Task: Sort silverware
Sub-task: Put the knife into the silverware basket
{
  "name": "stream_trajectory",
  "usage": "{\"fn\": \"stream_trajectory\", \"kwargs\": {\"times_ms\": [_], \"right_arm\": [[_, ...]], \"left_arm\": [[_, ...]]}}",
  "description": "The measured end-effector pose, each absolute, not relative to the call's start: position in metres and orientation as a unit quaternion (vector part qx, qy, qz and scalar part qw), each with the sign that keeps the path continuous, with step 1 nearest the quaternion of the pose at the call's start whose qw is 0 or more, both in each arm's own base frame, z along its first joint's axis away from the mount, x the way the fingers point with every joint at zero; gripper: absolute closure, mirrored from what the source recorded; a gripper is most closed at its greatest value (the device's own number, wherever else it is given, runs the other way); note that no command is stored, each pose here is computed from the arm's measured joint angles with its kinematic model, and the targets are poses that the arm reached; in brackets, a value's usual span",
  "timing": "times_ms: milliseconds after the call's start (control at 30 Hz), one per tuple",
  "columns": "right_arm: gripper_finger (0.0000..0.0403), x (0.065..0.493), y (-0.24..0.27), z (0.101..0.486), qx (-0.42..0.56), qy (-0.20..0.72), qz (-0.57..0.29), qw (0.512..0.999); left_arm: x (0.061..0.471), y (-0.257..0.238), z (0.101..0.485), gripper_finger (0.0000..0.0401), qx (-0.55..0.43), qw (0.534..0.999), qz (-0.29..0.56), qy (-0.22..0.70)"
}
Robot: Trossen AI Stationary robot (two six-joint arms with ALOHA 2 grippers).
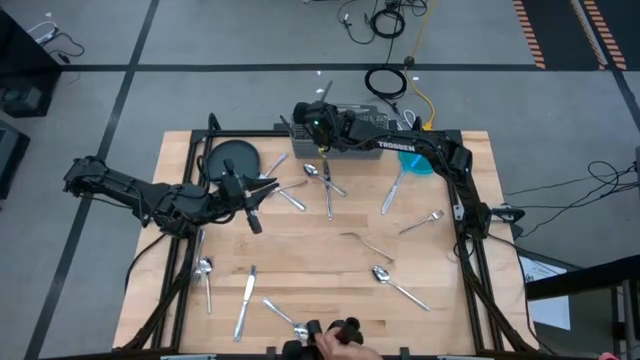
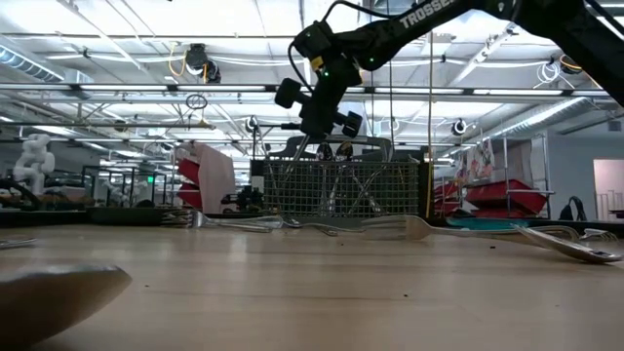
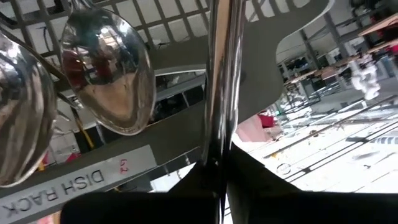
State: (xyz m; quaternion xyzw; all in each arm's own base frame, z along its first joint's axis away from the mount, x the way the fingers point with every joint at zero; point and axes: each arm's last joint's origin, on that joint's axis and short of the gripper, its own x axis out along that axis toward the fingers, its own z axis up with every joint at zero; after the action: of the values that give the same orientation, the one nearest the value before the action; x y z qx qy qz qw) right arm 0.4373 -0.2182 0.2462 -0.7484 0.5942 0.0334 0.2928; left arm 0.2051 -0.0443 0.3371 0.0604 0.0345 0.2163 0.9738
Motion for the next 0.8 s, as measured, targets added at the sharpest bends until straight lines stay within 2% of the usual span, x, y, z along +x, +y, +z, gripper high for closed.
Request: {"fn": "stream_trajectory", "kwargs": {"times_ms": [267, 700, 800], "right_arm": [[0.0398, 0.438, -0.2172, 0.2454, -0.759, 0.575, 0.049, 0.302], [0.0353, 0.4425, -0.211, 0.2461, -0.772, 0.55, 0.053, 0.313], [0.034, 0.4443, -0.2123, 0.2499, -0.77, 0.551, 0.019, 0.321]], "left_arm": [[0.2051, -0.0443, 0.337, 0.0349, 0.061, 0.974, 0.216, 0.035], [0.2051, -0.0444, 0.337, 0.0349, 0.073, 0.973, 0.216, 0.037], [0.2051, -0.0442, 0.337, 0.0349, 0.073, 0.973, 0.216, 0.037]]}}
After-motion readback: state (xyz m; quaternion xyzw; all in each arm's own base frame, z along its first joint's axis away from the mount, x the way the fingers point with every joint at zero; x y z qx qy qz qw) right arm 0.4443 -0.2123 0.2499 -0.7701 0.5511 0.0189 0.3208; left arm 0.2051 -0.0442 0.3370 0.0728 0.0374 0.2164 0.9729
